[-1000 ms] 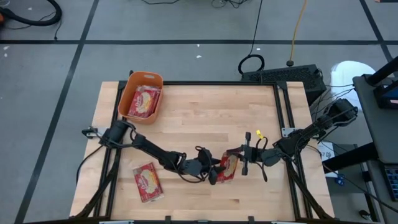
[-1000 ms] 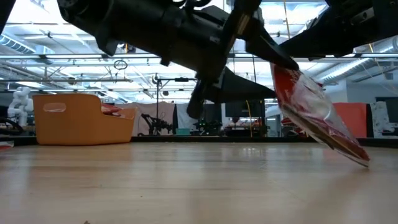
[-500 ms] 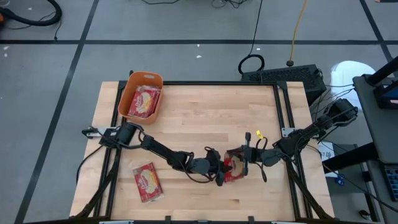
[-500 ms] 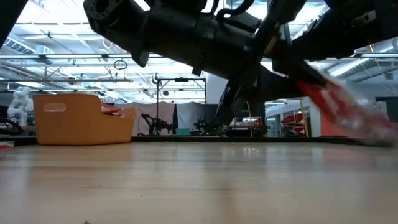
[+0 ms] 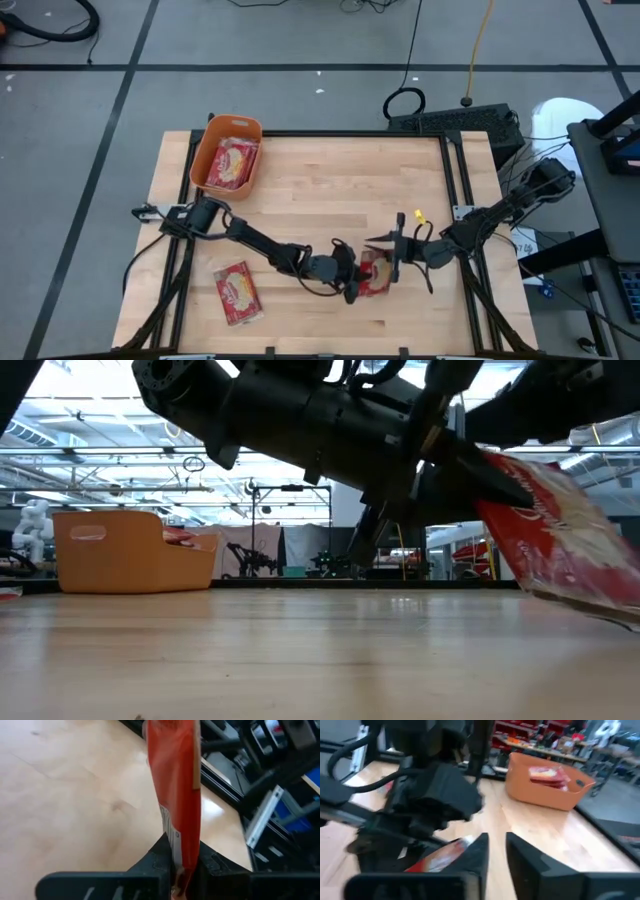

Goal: Sort popcorn bags into baskets
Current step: Put the red popcorn bag into the orange bin

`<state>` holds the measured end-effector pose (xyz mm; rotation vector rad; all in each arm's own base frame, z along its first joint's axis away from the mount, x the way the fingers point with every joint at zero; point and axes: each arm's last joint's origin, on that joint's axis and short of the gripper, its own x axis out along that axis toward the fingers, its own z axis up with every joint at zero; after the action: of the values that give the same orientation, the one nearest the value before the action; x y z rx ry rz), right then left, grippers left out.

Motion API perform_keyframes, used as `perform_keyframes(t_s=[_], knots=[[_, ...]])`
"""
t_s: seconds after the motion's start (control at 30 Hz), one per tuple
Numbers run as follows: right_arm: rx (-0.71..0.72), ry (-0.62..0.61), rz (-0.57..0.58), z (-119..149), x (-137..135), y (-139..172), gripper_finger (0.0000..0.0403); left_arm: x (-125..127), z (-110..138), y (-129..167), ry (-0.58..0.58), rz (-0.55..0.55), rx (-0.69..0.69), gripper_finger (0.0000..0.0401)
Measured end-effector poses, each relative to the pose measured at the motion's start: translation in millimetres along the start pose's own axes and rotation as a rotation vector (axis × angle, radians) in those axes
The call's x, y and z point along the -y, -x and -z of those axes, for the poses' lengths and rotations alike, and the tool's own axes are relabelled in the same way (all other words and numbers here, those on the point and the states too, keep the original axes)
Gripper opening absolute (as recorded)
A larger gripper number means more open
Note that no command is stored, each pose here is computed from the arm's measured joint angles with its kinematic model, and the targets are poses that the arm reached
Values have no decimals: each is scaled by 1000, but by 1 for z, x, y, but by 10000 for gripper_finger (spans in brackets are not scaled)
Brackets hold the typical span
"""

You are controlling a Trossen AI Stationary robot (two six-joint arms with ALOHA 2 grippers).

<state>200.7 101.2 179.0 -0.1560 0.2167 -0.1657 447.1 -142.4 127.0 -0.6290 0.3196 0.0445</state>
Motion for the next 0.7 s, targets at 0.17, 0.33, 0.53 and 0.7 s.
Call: perform_keyframes(t_s=[0.17, 0.33, 0.53, 0.7], knots=[[69, -11, 80, -13, 1, 12, 121, 8, -10, 11, 15, 18, -96, 33], [152, -22, 70, -31, 7, 30, 163, 24, -41, 43, -13, -58, -193, 34], [178, -13, 43, -39, 11, 42, 175, 41, -83, 91, -38, -113, -238, 34], [139, 16, 6, -33, 6, 46, 170, 49, -110, 133, -22, -169, -257, 35]])
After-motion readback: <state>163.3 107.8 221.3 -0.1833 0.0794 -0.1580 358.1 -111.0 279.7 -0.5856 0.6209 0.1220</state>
